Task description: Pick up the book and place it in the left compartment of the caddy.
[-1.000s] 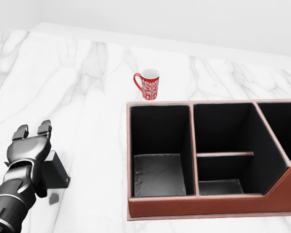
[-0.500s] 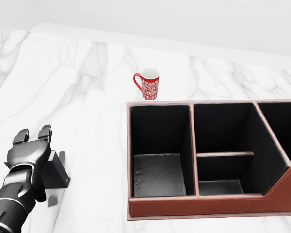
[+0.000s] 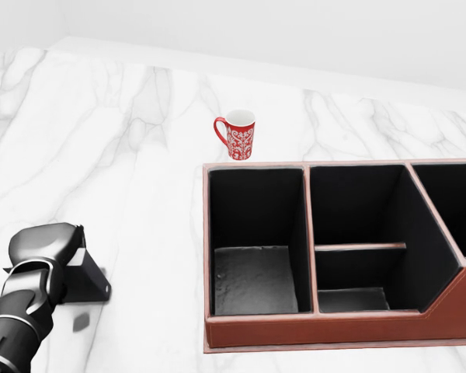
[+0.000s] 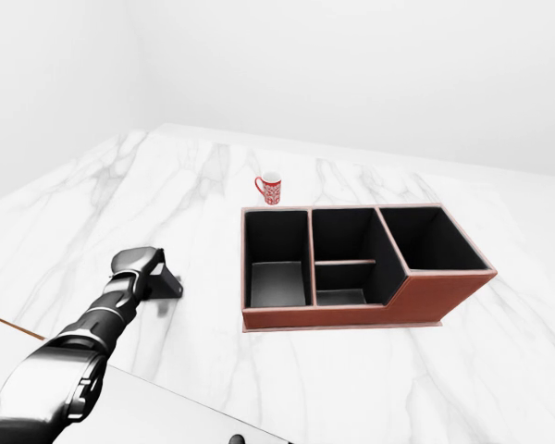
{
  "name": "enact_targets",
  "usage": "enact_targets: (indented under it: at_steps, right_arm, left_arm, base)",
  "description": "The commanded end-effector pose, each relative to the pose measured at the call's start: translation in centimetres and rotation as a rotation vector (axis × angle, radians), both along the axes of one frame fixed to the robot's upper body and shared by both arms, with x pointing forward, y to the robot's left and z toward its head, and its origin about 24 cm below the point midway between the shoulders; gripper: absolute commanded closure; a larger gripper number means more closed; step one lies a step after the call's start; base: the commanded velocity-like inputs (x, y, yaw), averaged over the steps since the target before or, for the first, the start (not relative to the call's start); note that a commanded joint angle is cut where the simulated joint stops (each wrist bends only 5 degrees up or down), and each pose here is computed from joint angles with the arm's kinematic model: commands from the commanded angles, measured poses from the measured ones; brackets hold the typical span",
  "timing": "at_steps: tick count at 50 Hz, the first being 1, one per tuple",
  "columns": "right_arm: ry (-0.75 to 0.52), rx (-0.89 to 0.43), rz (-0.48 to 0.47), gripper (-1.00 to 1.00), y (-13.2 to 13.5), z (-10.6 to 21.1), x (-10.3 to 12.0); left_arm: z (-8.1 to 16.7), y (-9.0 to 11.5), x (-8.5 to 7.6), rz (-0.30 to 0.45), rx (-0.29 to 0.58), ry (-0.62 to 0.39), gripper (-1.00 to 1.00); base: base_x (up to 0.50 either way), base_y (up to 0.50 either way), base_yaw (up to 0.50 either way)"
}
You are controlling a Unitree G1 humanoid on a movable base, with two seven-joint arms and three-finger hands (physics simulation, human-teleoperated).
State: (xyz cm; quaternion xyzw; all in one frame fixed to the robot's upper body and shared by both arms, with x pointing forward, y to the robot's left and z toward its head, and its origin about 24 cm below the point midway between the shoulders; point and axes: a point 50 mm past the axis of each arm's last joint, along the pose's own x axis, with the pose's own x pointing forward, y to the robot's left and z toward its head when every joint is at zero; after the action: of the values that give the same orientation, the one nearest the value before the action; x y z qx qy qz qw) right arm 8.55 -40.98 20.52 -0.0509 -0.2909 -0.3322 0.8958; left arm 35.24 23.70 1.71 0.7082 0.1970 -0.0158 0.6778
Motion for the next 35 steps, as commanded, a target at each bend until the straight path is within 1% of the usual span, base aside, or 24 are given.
enact_targets:
  at_steps: [1, 2, 3, 8, 9, 10, 11, 12, 13, 14, 16, 19, 21, 24, 26, 27, 28, 29, 30, 31, 33, 34, 35]
  right_arm:
    - [0.002, 0.002, -0.001, -1.0, 0.0, 0.0, 0.0]
    - [0.0, -0.001, -0.001, -1.0, 0.0, 0.0, 0.0]
    - [-0.001, -0.002, -0.001, -1.0, 0.0, 0.0, -0.1]
    - [-0.003, -0.004, -0.003, -1.0, 0.0, 0.1, -0.1]
    - [-0.003, -0.005, -0.002, -1.0, 0.0, 0.1, -0.1]
    - [-0.002, -0.002, 0.0, -1.0, 0.0, 0.1, 0.0]
    - [-0.001, -0.002, 0.0, -1.0, 0.0, 0.0, 0.0]
    - [-0.002, -0.003, 0.0, -1.0, 0.0, 0.1, 0.0]
    - [-0.002, -0.003, 0.0, -1.0, 0.0, 0.1, 0.0]
    - [-0.002, -0.004, -0.001, -1.0, 0.0, 0.1, -0.1]
    - [-0.001, -0.003, -0.001, -1.0, 0.0, 0.1, 0.0]
    - [-0.003, -0.008, 0.0, -1.0, 0.1, 0.2, -0.1]
    - [-0.003, -0.009, 0.0, -1.0, 0.1, 0.2, -0.1]
    - [0.002, -0.002, 0.0, -1.0, 0.0, 0.0, 0.0]
    - [-0.001, -0.006, 0.001, -1.0, 0.1, 0.1, -0.1]
    - [0.0, -0.009, 0.002, -1.0, 0.2, 0.1, -0.1]
    - [0.001, -0.01, 0.003, -1.0, 0.2, 0.1, -0.1]
    - [0.001, -0.01, 0.003, -1.0, 0.2, 0.1, -0.1]
    - [0.002, -0.009, 0.003, -1.0, 0.2, 0.1, -0.1]
    - [0.003, -0.009, 0.002, -1.0, 0.1, 0.1, -0.1]
    - [0.003, -0.009, 0.002, -1.0, 0.1, 0.1, -0.1]
    - [0.002, -0.01, 0.003, -1.0, 0.2, 0.1, -0.1]
    - [0.002, -0.011, 0.003, -1.0, 0.2, 0.1, -0.1]
  left_arm:
    - [-3.6, 1.7, -3.2, 0.028, 0.051, 0.132, 1.0]
    - [-3.7, 1.7, -3.3, 0.015, 0.072, 0.132, 1.0]
    - [-3.8, 1.9, -3.4, 0.027, 0.059, 0.139, 1.0]
    - [-3.4, 2.1, -3.3, 0.021, 0.083, 0.094, 1.0]
    - [-3.1, 2.1, -3.1, 0.009, 0.102, 0.058, 1.0]
    - [-2.6, 2.0, -2.8, -0.023, 0.145, 0.014, 1.0]
    - [-2.2, 2.0, -2.5, -0.019, 0.145, -0.026, 1.0]
    - [-1.5, 1.9, -2.1, -0.018, 0.144, -0.11, 1.0]
    - [-1.4, 1.9, -2.1, -0.016, 0.145, -0.116, 1.0]
    - [-0.8, 2.0, -1.9, 0.022, 0.111, -0.204, 1.0]
    - [-0.2, 2.1, -1.5, 0.029, 0.103, -0.226, 1.0]
    - [0.4, 1.5, -0.9, 0.052, 0.049, -0.265, 1.0]
    - [0.7, 1.4, -0.7, 0.054, 0.039, -0.277, 1.0]
    - [1.9, 0.9, 0.1, 0.048, 0.016, -0.331, 1.0]
    - [2.3, 0.7, 0.4, 0.031, 0.026, -0.347, 1.0]
    - [3.1, 0.8, 0.7, 0.035, 0.012, -0.39, 1.0]
    - [3.1, 0.8, 0.7, 0.035, 0.011, -0.391, 1.0]
    - [4.0, 0.7, 1.0, 0.032, 0.0, -0.442, 1.0]
    - [5.9, 0.4, 1.2, 0.014, -0.027, -0.561, 1.0]
    - [7.0, -0.2, 1.0, -0.038, -0.006, -0.63, 1.0]
    - [7.2, -0.4, 0.8, -0.052, 0.003, -0.651, 1.0]
    - [9.8, -2.0, 0.1, -0.156, 0.055, -0.791, 1.0]
    - [10.1, -2.2, -0.2, -0.166, 0.071, -0.816, 1.0]
  base:
    - [0.0, 0.0, 0.01]
    - [0.0, 0.0, 0.01]
    - [0.0, 0.0, 0.01]
    - [0.0, 0.0, 0.01]
    - [0.0, 0.0, 0.0]
    - [0.0, 0.0, 0.0]
    - [0.0, 0.0, 0.0]
    - [0.0, 0.0, 0.0]
    - [0.0, 0.0, 0.0]
    - [0.0, 0.0, 0.0]
    - [0.0, 0.0, 0.0]
    - [0.0, 0.0, 0.0]
    - [0.0, 0.0, 0.0]
    - [0.0, 0.0, 0.0]
    - [0.0, 0.0, 0.0]
    - [0.0, 0.0, 0.0]
    - [0.0, 0.0, 0.0]
    - [0.0, 0.0, 0.0]
    - [0.0, 0.0, 0.0]
    - [0.0, 0.0, 0.0]
    - [0.0, 0.0, 0.0]
    - [0.0, 0.0, 0.0]
    - [0.0, 0.0, 0.0]
